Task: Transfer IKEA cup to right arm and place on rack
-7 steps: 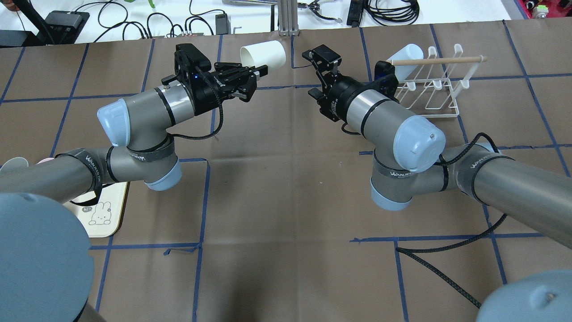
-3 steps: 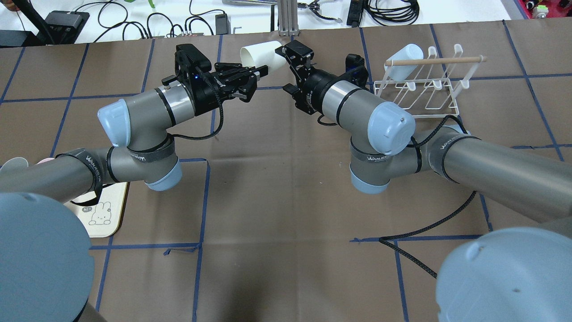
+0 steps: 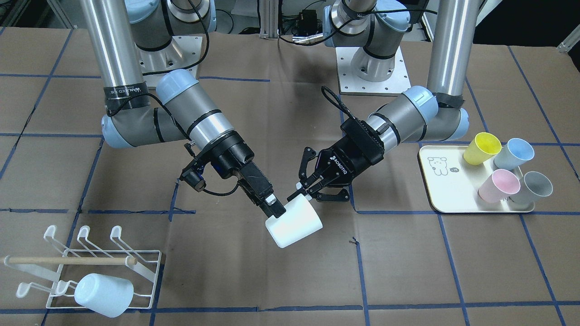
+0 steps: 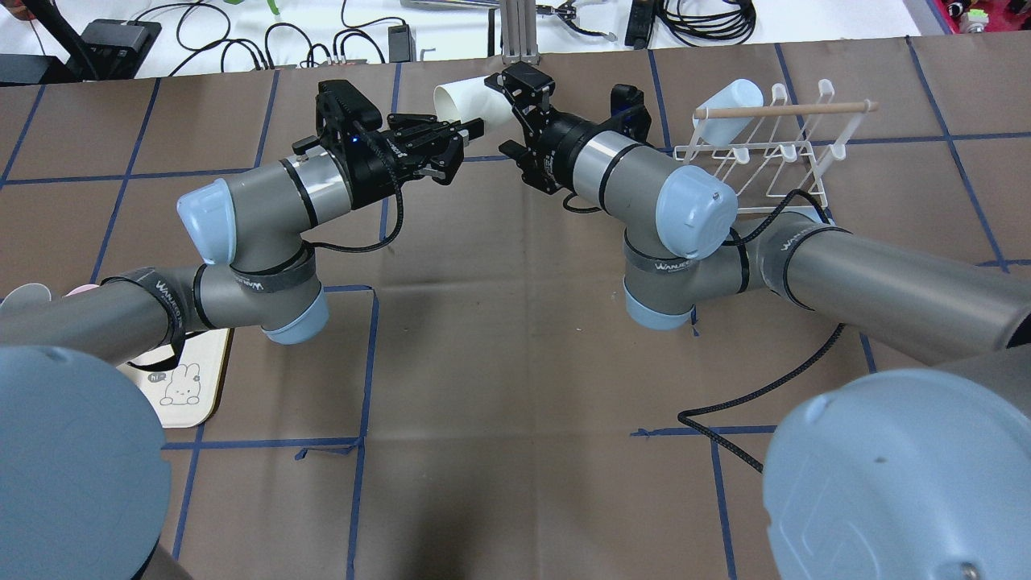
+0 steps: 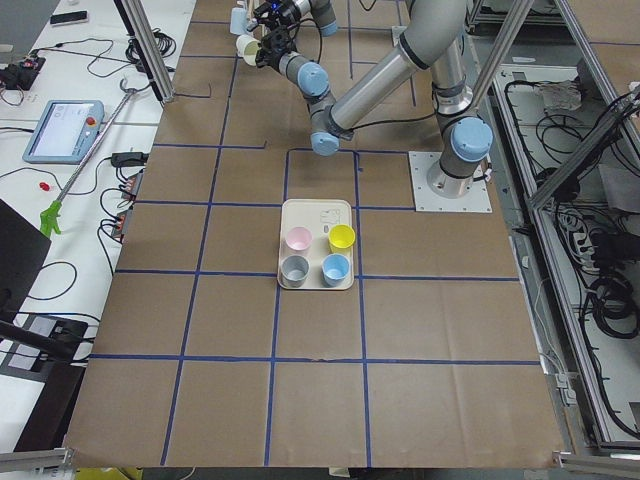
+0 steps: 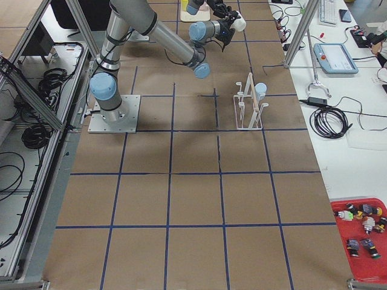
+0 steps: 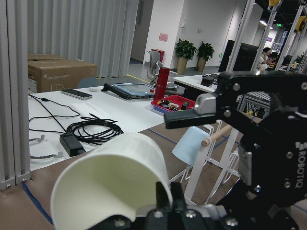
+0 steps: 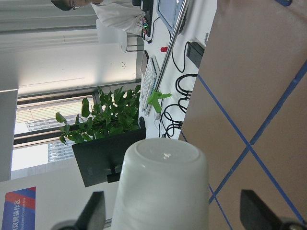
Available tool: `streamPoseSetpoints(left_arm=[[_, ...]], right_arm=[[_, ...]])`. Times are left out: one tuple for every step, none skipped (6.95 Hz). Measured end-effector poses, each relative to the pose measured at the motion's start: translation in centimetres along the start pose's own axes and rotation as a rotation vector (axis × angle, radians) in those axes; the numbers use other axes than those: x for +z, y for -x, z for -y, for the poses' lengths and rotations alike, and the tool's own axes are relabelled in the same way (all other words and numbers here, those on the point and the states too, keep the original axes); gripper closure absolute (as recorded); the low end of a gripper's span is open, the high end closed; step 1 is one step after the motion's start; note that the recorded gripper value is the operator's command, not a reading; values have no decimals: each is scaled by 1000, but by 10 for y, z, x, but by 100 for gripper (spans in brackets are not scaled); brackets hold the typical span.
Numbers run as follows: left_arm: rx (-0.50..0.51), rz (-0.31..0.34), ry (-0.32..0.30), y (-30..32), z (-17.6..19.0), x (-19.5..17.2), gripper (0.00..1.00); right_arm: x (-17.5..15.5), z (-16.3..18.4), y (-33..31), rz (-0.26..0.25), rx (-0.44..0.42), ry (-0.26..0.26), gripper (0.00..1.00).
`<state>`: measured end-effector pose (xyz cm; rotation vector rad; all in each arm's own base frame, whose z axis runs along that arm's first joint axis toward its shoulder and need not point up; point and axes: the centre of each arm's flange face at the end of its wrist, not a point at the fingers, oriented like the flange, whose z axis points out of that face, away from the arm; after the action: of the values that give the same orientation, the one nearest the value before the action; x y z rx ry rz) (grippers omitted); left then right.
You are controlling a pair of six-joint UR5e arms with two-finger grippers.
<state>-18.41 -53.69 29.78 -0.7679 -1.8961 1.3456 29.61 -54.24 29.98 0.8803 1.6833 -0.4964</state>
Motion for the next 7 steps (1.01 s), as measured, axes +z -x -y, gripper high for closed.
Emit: streamPoseSetpoints(left_arm=[[0, 0, 0, 0, 0, 0, 96], [0, 0, 0, 0, 0, 0, 96], [0, -1, 0, -1, 0, 0, 96], [0, -2, 0, -1, 0, 0, 96], [0, -2, 0, -1, 0, 0, 96], [0, -2, 0, -1, 0, 0, 96], [-1, -2, 1, -1, -1, 1, 96]], right_arm=[[4, 2, -2, -2, 1, 3, 2], [5, 4, -2, -2, 2, 3, 2], [6, 4, -2, 0, 1, 3, 2], [8, 5, 0, 4, -1, 2, 2], [10, 6, 1, 7, -3, 2, 2], [12, 6, 2, 9, -5, 2, 3], [15, 6, 3, 11, -6, 4, 3]])
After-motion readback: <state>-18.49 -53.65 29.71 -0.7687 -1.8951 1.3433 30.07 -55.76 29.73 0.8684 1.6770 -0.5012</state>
